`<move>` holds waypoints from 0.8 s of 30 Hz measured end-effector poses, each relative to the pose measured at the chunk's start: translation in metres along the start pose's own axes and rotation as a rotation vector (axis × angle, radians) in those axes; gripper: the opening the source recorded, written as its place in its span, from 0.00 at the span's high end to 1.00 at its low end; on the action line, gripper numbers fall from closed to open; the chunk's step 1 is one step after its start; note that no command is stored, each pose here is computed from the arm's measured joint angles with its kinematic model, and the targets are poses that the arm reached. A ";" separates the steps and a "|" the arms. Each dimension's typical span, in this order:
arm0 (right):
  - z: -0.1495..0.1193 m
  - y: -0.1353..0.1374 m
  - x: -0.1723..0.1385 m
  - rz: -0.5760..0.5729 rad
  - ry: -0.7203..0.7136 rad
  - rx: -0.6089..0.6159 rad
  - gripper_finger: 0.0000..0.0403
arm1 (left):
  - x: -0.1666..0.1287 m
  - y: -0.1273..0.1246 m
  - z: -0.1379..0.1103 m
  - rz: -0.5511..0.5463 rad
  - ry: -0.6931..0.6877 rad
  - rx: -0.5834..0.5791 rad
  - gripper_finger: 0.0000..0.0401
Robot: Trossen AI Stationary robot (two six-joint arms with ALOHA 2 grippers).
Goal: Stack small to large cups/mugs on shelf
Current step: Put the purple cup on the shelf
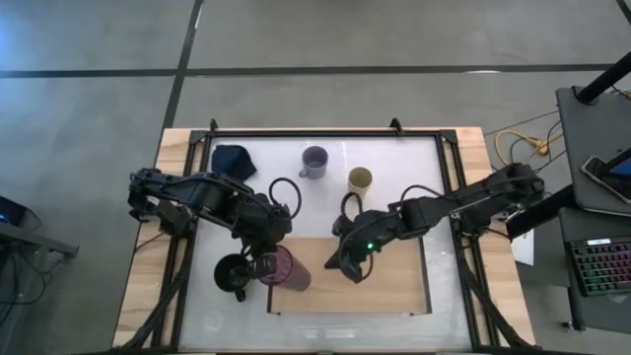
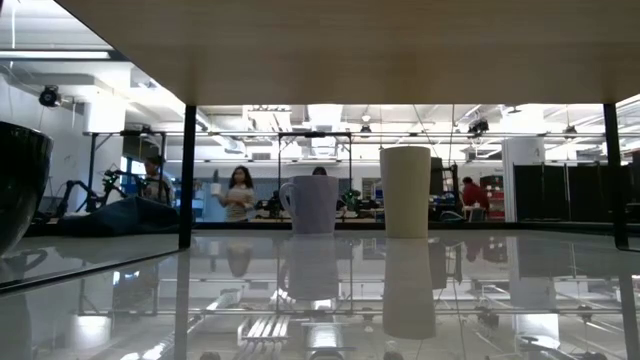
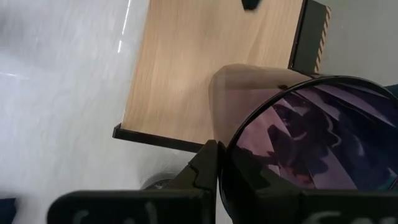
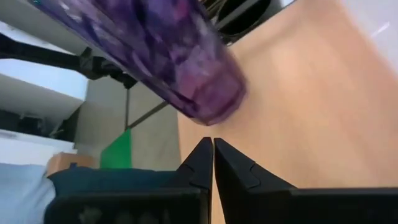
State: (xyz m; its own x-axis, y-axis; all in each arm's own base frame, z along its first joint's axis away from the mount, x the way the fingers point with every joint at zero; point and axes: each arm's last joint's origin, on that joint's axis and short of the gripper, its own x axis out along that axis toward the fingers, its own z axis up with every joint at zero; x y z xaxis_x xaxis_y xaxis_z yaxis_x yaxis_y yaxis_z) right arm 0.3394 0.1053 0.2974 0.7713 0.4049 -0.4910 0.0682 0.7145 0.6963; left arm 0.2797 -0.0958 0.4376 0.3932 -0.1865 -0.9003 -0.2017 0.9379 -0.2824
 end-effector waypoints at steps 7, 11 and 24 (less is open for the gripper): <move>0.005 0.007 0.021 0.059 -0.013 0.017 0.98 | 0.002 0.000 0.000 0.003 0.009 -0.017 1.00; 0.003 0.016 0.035 0.063 -0.005 0.010 0.98 | 0.006 0.001 -0.001 0.006 0.025 -0.017 1.00; -0.002 0.028 0.067 0.023 -0.022 0.030 0.98 | 0.008 -0.002 -0.003 0.008 0.036 -0.024 1.00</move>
State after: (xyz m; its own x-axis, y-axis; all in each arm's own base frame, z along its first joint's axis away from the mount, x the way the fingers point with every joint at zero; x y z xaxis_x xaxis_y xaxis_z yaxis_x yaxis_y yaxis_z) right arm 0.3915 0.1534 0.2827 0.7867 0.4078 -0.4634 0.0690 0.6879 0.7225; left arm 0.2806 -0.0999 0.4296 0.3595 -0.1899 -0.9136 -0.2263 0.9321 -0.2828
